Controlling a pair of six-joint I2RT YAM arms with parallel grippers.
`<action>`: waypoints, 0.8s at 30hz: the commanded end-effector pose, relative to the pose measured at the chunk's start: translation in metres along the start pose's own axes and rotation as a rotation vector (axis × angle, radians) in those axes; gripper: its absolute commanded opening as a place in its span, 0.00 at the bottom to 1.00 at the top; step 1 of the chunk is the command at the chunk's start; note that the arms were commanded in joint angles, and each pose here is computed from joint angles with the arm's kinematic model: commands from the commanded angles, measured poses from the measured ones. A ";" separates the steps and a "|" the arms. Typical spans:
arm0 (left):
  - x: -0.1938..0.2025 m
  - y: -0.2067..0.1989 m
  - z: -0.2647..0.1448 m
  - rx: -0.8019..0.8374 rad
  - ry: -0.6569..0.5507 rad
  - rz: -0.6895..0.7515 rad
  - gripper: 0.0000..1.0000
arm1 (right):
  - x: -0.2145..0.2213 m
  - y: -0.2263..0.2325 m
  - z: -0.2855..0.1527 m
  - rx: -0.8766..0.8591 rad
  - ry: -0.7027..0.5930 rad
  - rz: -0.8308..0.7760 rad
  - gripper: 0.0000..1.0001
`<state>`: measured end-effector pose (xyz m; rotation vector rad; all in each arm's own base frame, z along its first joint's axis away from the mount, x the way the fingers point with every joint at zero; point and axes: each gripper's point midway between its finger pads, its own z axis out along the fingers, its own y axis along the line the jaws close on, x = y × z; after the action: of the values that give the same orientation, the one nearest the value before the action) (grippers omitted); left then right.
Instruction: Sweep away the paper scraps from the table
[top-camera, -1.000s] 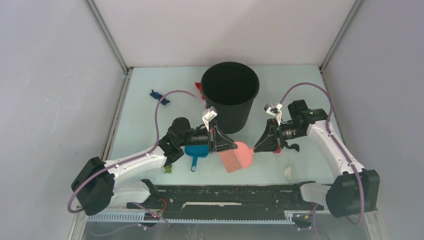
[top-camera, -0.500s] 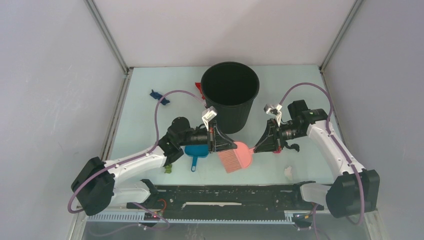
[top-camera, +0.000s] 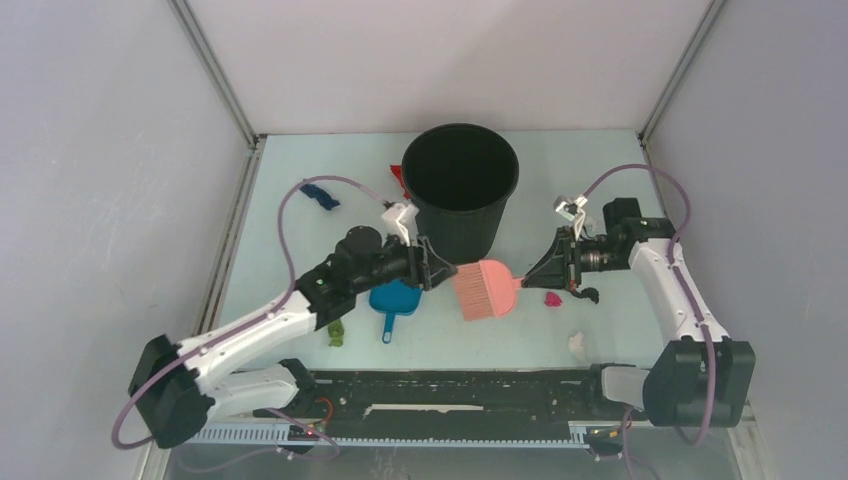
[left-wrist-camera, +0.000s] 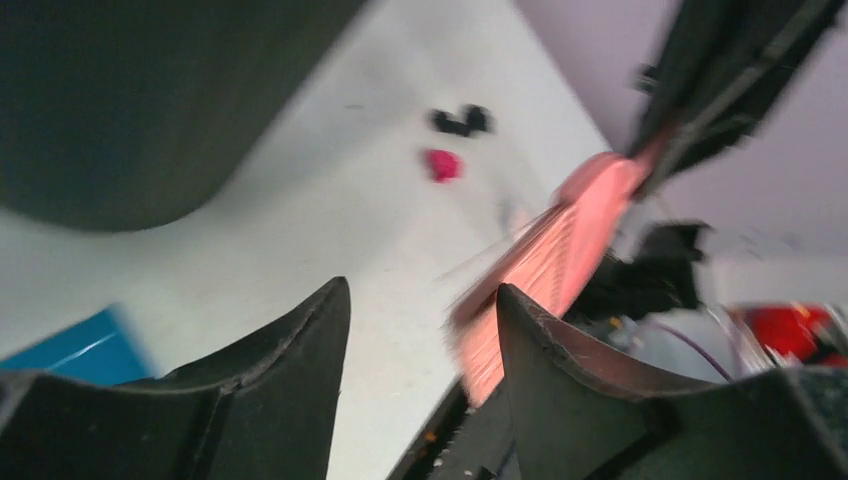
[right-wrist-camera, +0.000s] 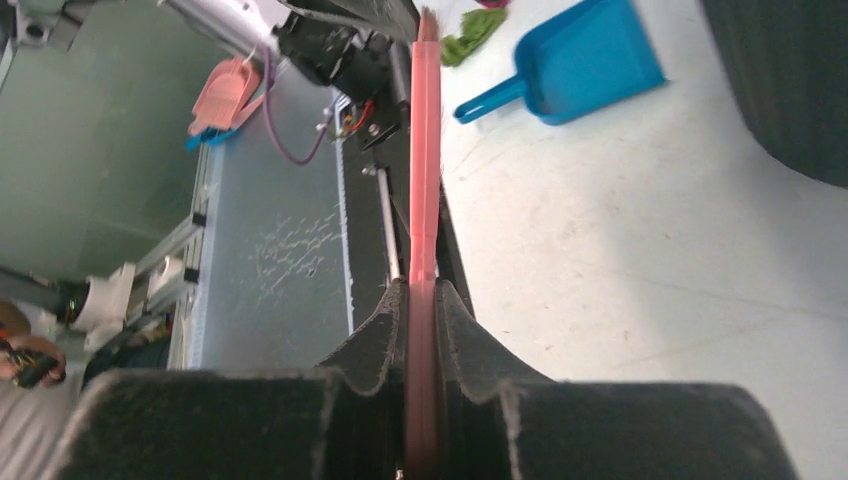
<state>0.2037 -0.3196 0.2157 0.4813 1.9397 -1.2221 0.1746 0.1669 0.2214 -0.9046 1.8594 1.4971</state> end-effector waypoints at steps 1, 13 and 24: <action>0.006 0.088 -0.064 -0.590 -0.046 -0.052 0.62 | -0.011 -0.014 -0.017 0.067 -0.075 0.049 0.00; 0.103 0.138 -0.108 -0.861 0.033 -0.113 0.68 | -0.012 -0.026 -0.028 0.160 -0.108 0.004 0.00; 0.136 0.149 -0.096 -0.928 0.233 0.000 0.60 | -0.010 -0.028 -0.027 0.153 -0.104 0.006 0.00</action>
<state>0.1674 -0.1692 0.0339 0.1194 2.4659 -0.1745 0.2016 0.1368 0.2141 -0.7255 1.9090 1.3519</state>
